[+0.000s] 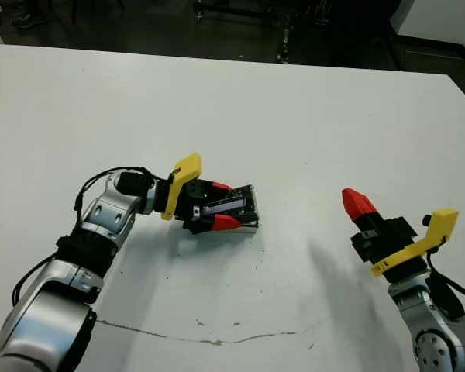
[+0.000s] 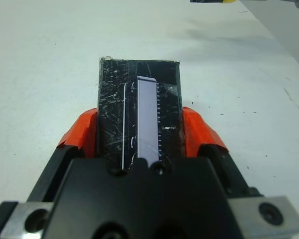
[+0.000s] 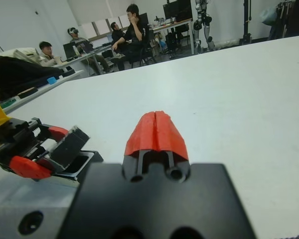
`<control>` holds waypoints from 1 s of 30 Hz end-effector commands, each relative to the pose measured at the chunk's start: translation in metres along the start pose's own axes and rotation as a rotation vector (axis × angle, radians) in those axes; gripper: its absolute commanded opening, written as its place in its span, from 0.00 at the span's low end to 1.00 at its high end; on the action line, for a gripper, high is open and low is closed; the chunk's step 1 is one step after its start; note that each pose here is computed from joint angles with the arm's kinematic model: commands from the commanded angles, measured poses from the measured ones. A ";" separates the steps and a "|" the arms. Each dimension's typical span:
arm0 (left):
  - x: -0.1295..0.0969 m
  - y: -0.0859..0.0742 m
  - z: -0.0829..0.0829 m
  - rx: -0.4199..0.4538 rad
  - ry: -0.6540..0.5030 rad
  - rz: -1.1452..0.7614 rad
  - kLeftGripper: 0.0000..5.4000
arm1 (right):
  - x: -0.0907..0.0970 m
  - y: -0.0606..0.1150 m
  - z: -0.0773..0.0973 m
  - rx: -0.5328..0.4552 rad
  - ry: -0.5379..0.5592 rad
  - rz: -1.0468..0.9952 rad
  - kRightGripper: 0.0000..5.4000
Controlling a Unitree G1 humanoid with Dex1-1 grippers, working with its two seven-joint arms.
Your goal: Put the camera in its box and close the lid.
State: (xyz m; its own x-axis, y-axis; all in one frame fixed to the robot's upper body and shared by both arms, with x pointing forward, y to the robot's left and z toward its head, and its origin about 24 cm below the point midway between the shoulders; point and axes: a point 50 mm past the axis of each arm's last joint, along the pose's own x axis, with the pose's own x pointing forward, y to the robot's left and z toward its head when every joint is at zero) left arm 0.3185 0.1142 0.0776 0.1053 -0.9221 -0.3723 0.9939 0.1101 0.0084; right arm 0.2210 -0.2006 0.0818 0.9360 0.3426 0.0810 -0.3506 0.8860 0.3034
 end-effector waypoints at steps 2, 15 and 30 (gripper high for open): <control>0.033 -0.023 -0.037 -0.155 0.121 0.023 0.59 | -0.002 -0.004 0.003 -0.021 0.015 -0.016 0.00; 0.036 -0.027 -0.031 -0.084 0.247 0.153 0.59 | -0.003 -0.003 0.001 -0.027 0.019 -0.016 0.00; 0.041 -0.026 -0.027 -0.047 0.260 0.036 0.59 | -0.004 -0.001 -0.002 -0.016 0.034 -0.004 0.00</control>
State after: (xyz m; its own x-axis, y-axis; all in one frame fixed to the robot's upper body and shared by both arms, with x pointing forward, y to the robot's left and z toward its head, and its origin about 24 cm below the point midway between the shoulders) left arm 0.3134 0.0960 0.0823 0.2023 -0.8414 -0.5012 0.9793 0.1720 0.1065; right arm 0.2191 -0.1997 0.0807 0.9330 0.3524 0.0724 -0.3575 0.8856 0.2964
